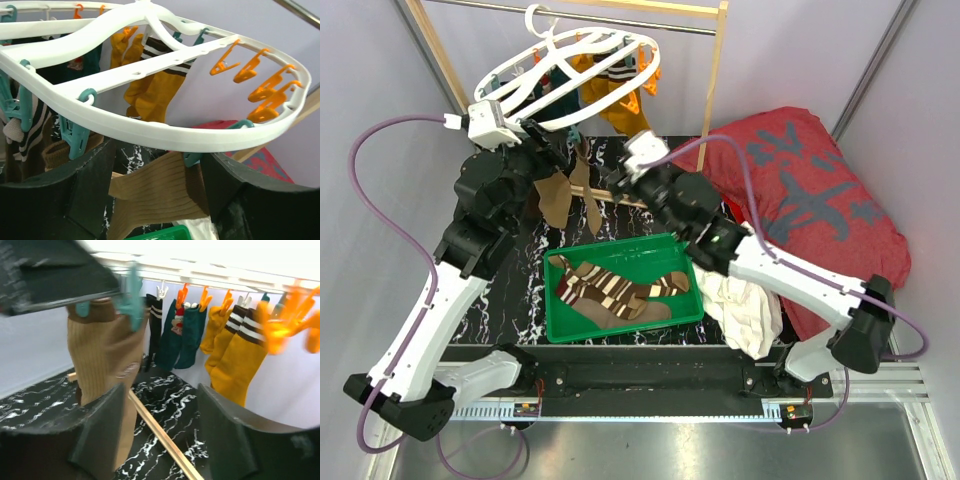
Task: Clip the socks to the hanger
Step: Clamp the sock onto the hanger, then open the clamp at the hanger.
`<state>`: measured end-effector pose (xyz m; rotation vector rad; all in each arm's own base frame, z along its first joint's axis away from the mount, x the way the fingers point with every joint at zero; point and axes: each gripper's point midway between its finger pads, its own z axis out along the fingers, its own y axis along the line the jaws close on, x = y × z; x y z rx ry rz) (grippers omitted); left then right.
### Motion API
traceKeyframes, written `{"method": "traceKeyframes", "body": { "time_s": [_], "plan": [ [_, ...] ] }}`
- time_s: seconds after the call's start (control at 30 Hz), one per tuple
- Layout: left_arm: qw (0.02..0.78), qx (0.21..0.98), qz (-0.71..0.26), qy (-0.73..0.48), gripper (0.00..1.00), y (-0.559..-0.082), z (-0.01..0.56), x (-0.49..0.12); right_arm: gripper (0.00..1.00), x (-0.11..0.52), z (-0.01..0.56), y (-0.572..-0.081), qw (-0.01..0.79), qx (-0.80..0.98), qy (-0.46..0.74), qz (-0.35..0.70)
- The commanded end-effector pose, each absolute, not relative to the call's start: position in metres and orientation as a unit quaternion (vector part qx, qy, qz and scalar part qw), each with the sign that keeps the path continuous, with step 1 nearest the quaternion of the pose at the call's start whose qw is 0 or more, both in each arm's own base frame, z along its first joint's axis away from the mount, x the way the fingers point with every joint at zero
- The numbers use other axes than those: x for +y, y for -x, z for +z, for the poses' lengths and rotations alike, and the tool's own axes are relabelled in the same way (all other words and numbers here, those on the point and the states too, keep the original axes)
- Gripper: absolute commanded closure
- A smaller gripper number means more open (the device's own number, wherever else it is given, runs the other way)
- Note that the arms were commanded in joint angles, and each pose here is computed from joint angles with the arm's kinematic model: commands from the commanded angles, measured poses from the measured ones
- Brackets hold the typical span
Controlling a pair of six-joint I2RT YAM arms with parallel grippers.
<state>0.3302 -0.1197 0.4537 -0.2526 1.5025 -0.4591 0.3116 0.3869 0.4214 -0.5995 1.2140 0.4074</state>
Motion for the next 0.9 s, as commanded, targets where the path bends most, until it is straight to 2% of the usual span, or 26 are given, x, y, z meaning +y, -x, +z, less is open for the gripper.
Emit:
{"method": "traceKeyframes", "body": {
  "time_s": [0.0,0.23,0.87],
  "plan": [
    [0.723,0.656,-0.168,0.134,0.29,-0.341,0.463,-0.099,0.29,0.358,0.447,-0.308,0.737,0.546,0.284,0.278],
    [0.73,0.651,-0.152,0.143,0.28,-0.339,0.465,-0.084,0.28,0.342,0.457,-0.326,0.74,0.536,0.292,0.281],
    [0.731,0.652,-0.146,0.135,0.27,-0.324,0.465,-0.076,0.27,0.375,0.467,-0.38,0.702,0.503,0.34,0.372]
  ]
}}
